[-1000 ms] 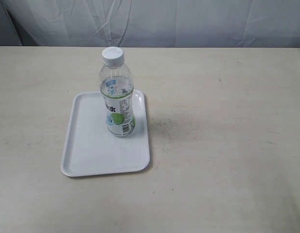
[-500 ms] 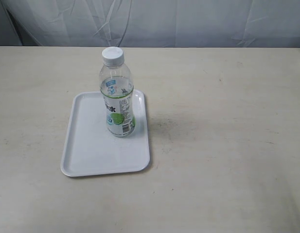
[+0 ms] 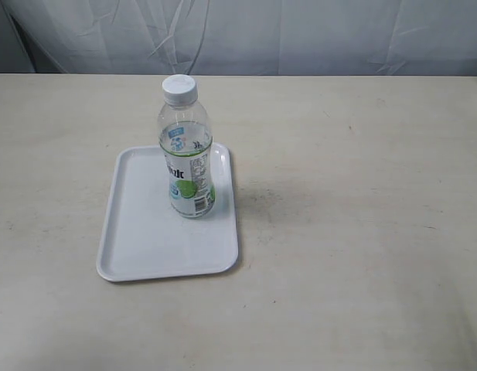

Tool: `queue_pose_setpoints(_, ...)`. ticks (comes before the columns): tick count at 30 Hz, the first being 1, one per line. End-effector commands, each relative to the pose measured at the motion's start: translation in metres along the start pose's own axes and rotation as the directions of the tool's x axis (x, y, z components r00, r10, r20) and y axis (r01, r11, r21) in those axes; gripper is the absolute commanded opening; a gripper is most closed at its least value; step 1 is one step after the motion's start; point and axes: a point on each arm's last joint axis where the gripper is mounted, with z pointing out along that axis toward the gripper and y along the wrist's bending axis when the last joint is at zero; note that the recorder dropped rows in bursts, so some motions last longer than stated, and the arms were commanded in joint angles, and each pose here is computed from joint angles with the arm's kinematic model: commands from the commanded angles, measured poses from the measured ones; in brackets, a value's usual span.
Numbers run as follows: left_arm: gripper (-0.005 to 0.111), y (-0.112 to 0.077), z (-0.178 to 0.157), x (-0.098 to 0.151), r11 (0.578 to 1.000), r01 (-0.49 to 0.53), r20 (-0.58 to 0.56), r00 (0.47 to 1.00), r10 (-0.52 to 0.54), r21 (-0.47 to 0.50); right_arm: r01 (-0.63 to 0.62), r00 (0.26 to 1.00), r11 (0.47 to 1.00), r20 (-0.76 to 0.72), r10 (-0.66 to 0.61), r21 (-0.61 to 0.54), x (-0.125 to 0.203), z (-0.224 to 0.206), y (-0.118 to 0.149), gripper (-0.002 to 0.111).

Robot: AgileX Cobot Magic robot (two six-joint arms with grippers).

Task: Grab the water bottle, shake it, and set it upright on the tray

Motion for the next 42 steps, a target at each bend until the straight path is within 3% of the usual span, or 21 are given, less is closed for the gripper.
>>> queue_pose_setpoints(1,0.000,0.001,0.003,0.004,1.000,-0.019,0.031,0.999,0.020,-0.007,0.003,1.000,1.000,0.005,-0.003,0.005,0.000,0.000,0.000,0.004)
queue_pose_setpoints(19,0.000,-0.001,0.002,-0.001,0.996,-0.092,0.084,0.992,0.092,0.004,0.003,1.000,1.000,0.005,-0.003,0.005,0.000,0.000,0.000,0.004)
queue_pose_setpoints(22,0.000,0.000,0.001,-0.009,0.994,-0.111,0.166,0.980,0.111,-0.010,0.003,1.000,1.000,0.005,-0.003,0.005,0.000,0.000,0.000,0.004)
queue_pose_setpoints(42,0.000,0.000,0.002,-0.008,0.994,-0.109,0.157,0.982,0.109,-0.009,0.003,1.000,1.000,0.005,-0.003,0.005,0.000,0.000,0.000,0.004)
